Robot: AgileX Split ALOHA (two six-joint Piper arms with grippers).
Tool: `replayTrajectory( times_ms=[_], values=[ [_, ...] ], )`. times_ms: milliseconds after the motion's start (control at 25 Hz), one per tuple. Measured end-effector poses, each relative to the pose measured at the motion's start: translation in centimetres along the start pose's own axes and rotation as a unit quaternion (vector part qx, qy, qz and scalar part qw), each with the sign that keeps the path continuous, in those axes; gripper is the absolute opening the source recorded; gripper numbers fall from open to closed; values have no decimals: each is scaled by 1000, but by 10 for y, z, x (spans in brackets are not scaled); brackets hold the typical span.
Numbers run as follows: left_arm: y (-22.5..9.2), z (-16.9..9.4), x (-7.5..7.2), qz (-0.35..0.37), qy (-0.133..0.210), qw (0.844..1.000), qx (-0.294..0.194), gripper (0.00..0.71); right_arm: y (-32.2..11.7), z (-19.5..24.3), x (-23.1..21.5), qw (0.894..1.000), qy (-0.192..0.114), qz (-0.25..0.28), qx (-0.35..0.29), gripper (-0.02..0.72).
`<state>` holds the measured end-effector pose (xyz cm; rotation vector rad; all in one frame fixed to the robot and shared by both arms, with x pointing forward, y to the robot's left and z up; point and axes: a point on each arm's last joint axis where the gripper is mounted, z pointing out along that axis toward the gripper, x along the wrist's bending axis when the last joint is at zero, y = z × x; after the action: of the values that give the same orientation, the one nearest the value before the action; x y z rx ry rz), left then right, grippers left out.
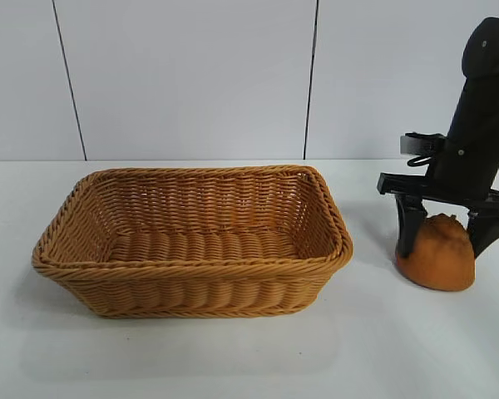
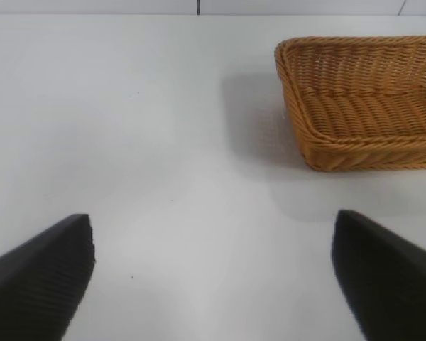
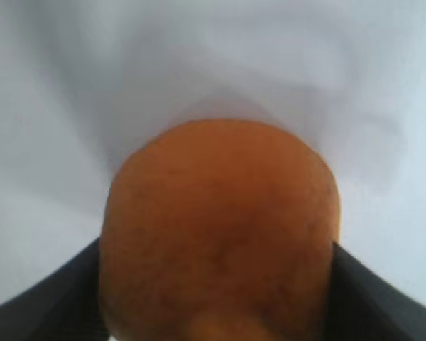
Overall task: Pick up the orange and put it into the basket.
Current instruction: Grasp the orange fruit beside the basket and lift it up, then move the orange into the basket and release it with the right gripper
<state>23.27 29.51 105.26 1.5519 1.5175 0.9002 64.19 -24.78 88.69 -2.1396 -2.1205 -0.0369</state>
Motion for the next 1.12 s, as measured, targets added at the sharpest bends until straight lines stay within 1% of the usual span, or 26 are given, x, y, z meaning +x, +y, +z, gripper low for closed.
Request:
replayTrajectory(
  times_ms=[120, 160, 280, 400, 560, 680, 800, 920, 1000, 1120],
  values=[
    [0, 0, 0, 0, 0, 1000, 0, 645, -2, -7, 0, 1000, -1, -2, 3, 100],
    [0, 0, 0, 0, 0, 1000, 0, 645, -3, -12, 1, 1000, -2, -4, -2, 71],
    [0, 0, 0, 0, 0, 1000, 0, 645, -5, -31, 2, 1000, -2, -7, -25, 71],
    [0, 0, 0, 0, 0, 1000, 0, 645, -10, -62, 5, 998, 2, -15, -63, 71],
    [0, 0, 0, 0, 0, 1000, 0, 645, -24, -111, 10, 992, 8, -23, -123, 71],
    [0, 0, 0, 0, 0, 1000, 0, 645, -33, -136, 12, 987, 11, -27, -156, 71],
    [0, 0, 0, 0, 0, 1000, 0, 645, -38, -147, 15, 985, 25, -28, -170, 71],
    [0, 0, 0, 0, 0, 1000, 0, 645, -42, -151, 28, 983, 42, -43, -173, 71],
    [0, 0, 0, 0, 0, 1000, 0, 645, -44, -153, 46, 981, 49, -68, -176, 71],
    [0, 0, 0, 0, 0, 1000, 0, 645, -50, -159, 84, 973, 64, -112, -189, 71]
  ],
)
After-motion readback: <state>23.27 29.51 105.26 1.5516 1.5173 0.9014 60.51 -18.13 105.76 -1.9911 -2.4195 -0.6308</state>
